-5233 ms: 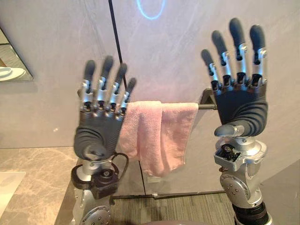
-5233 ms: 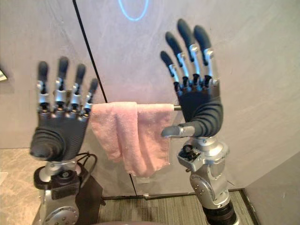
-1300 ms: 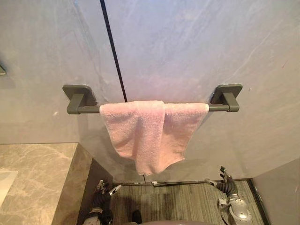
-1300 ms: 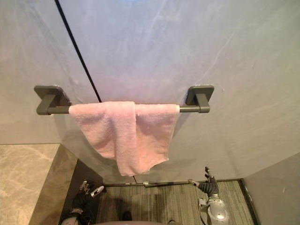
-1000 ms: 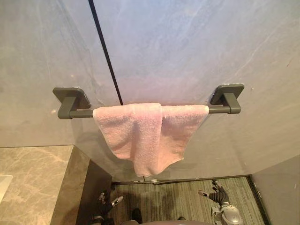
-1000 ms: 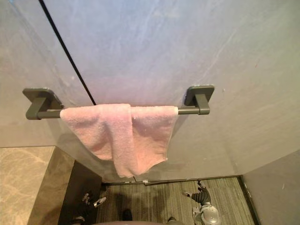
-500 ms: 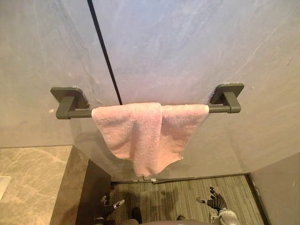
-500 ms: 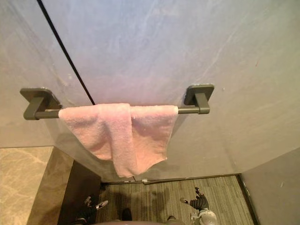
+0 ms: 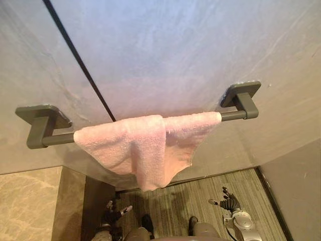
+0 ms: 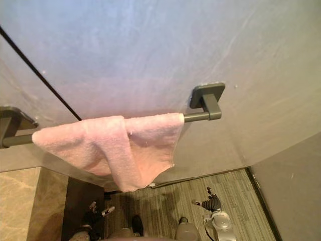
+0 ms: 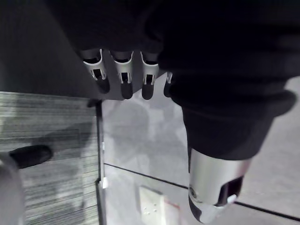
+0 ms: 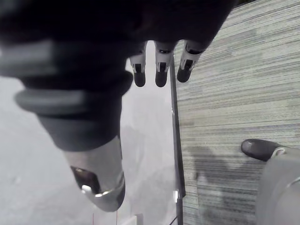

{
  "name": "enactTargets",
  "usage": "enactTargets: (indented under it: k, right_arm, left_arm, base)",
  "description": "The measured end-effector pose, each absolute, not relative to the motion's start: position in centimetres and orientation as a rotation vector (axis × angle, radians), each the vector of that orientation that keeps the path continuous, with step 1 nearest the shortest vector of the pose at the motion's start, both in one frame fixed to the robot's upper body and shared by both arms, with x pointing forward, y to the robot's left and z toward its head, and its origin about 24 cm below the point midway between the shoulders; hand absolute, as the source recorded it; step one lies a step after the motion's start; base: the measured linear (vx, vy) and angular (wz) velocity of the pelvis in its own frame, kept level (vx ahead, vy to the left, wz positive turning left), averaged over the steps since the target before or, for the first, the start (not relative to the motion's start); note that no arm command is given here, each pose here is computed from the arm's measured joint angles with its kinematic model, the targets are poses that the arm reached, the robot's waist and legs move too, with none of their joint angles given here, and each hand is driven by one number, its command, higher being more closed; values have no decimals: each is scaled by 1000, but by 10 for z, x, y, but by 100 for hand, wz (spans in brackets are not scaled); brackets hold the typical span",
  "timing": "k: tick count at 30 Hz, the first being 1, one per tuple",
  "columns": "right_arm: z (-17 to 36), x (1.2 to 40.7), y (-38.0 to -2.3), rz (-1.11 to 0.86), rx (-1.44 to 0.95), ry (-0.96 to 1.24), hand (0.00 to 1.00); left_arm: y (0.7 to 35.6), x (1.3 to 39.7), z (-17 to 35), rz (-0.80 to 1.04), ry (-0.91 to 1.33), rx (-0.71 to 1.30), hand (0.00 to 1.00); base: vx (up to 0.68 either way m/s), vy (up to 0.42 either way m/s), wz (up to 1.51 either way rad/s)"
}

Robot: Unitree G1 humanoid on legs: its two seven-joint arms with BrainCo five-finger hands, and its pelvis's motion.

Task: Organize washtable

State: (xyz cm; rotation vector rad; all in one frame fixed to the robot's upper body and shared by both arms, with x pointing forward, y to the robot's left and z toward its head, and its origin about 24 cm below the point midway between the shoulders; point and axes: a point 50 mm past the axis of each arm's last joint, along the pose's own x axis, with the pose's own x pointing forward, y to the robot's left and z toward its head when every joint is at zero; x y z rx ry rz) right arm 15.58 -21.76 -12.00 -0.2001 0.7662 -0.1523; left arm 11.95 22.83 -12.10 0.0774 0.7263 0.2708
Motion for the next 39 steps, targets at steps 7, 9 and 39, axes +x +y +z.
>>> enactTargets:
  k: [7, 9, 39]
  right_arm:
    - [-116, 160, -217, -147, -203, 746, 0]
    - [-112, 167, -223, -137, -239, 729, 0]
    - [-122, 148, -244, -313, -168, 809, 0]
  left_arm:
    - [257, 124, -110, 374, 675, 110, 0]
    - [253, 122, -112, 403, 678, 69, 0]
    - [220, 112, -133, 339, 797, 10, 0]
  base:
    - [-21, -274, 33]
    - [-77, -545, 25]
    - [-106, -61, 23]
